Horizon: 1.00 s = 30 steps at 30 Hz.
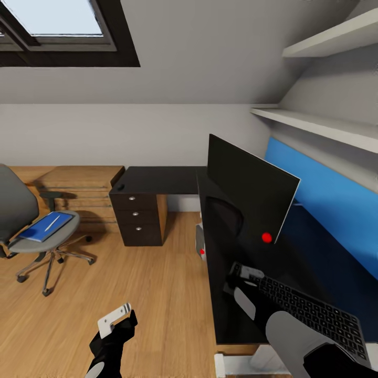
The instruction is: In the bedroom, organize the workspace by keeping the computer under the desk, ensuring the monitor is on the desk, placing the keyboard on the desk next to the monitor, placing the mouse on the desk next to the keyboard, moving the folder from the swivel chair onto the desk next to the mouse, stacking the notebook on top of the folder with the pen on top of the notebook, and positioning the swivel chair next to the desk.
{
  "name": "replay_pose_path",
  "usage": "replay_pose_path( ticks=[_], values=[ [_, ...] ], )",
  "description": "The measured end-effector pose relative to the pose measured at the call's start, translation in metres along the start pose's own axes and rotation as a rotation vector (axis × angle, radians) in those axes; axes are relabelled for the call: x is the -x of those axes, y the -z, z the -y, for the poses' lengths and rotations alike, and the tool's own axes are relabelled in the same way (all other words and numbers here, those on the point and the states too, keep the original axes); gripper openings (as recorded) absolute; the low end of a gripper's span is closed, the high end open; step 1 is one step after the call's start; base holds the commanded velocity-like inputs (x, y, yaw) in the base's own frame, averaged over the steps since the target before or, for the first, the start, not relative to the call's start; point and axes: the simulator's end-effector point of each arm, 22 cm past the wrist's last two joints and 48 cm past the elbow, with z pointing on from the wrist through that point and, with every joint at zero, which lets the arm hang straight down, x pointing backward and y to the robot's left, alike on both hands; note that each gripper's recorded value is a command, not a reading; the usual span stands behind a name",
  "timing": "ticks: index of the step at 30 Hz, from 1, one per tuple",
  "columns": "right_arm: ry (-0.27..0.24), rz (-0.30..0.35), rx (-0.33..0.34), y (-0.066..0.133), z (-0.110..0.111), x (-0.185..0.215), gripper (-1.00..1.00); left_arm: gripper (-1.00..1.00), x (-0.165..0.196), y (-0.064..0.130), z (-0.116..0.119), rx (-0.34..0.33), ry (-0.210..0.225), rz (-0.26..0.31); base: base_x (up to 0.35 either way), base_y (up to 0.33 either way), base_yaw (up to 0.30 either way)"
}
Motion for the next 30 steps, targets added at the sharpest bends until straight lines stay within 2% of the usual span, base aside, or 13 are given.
replay_pose_path(
  ticks=[8,18,30],
  values=[
    [-0.001,0.001,0.0,0.0,0.0,0.0002,1.0,1.0,-0.0001,0.0,0.0,0.0,0.0,0.0,-0.146,0.0,0.0],
    [0.001,0.001,0.001,-0.0002,-0.0005,0.0,1.0,1.0,-0.0004,-0.0003,0.0001,0.0,0.0,-0.002,-0.301,0.0,0.0],
    [0.003,0.001,0.003,0.0004,-0.002,-0.0001,1.0,1.0,-0.0002,0.0,0.0,0.0,0.0,-0.001,-0.067,0.0,0.0]
  ],
)
